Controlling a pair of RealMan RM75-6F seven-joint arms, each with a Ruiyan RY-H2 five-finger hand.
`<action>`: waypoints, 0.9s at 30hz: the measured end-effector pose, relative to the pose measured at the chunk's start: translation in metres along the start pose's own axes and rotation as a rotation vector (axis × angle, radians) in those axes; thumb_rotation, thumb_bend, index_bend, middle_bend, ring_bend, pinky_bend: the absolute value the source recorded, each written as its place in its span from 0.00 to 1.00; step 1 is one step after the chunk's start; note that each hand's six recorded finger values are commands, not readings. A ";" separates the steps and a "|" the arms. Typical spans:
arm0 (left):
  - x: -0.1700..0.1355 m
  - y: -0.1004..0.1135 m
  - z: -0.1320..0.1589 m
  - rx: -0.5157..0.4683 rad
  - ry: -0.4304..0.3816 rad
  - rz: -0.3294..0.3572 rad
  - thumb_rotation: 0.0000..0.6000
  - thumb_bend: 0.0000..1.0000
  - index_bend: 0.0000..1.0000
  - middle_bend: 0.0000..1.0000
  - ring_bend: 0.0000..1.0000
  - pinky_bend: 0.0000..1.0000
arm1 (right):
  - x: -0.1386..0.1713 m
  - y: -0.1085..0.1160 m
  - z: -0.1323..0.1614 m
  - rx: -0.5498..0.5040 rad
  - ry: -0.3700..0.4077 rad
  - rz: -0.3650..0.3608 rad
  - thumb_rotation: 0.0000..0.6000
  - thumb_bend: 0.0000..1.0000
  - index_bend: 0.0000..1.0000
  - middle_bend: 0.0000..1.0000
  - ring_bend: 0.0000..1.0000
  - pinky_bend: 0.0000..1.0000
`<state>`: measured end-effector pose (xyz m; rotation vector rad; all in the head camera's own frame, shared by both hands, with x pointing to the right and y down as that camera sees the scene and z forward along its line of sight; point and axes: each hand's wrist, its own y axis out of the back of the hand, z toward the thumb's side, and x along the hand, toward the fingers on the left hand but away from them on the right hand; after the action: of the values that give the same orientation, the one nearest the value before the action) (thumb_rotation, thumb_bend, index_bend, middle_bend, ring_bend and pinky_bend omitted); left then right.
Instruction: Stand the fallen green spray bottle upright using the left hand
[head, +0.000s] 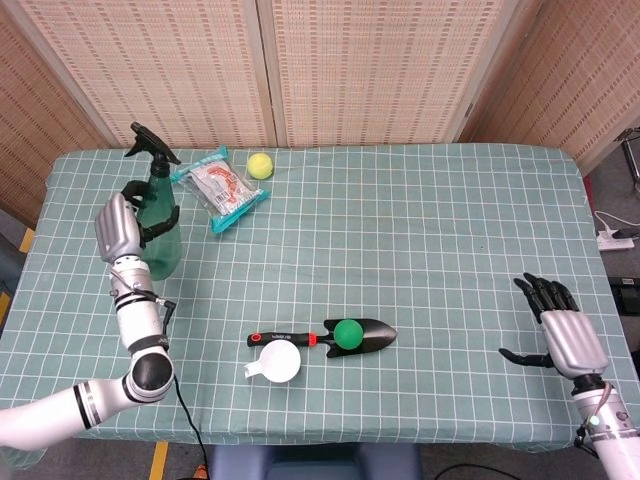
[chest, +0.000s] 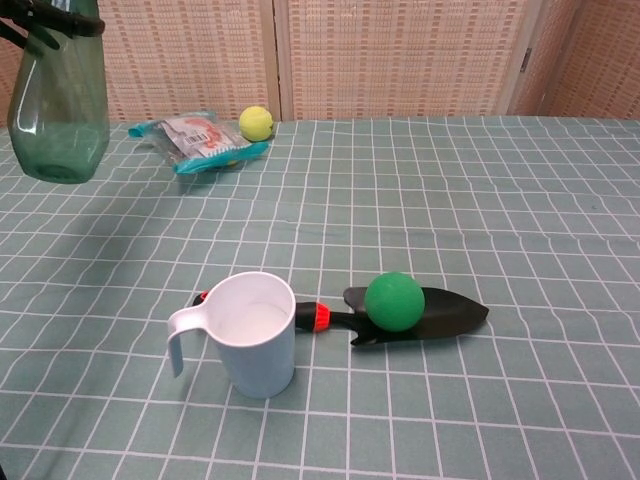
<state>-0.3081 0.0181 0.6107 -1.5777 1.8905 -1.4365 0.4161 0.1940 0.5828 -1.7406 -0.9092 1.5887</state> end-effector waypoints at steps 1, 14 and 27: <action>0.002 -0.001 -0.006 -0.023 -0.004 0.007 1.00 0.32 0.55 0.73 0.52 0.33 | 0.000 0.000 -0.001 0.004 -0.010 -0.006 1.00 0.00 0.00 0.00 0.00 0.00; 0.009 -0.014 -0.074 -0.253 -0.074 0.088 1.00 0.32 0.53 0.71 0.49 0.30 | -0.006 -0.007 -0.009 0.038 -0.098 0.005 1.00 0.00 0.00 0.00 0.00 0.00; 0.016 -0.021 -0.094 -0.299 -0.145 0.130 1.00 0.31 0.50 0.67 0.46 0.27 | -0.008 -0.009 -0.010 0.042 -0.130 0.011 1.00 0.00 0.00 0.00 0.00 0.00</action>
<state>-0.3708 0.0527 0.6770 -1.5996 2.1516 -0.9937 0.4251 0.1927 0.5954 -1.6318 -0.9222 1.7320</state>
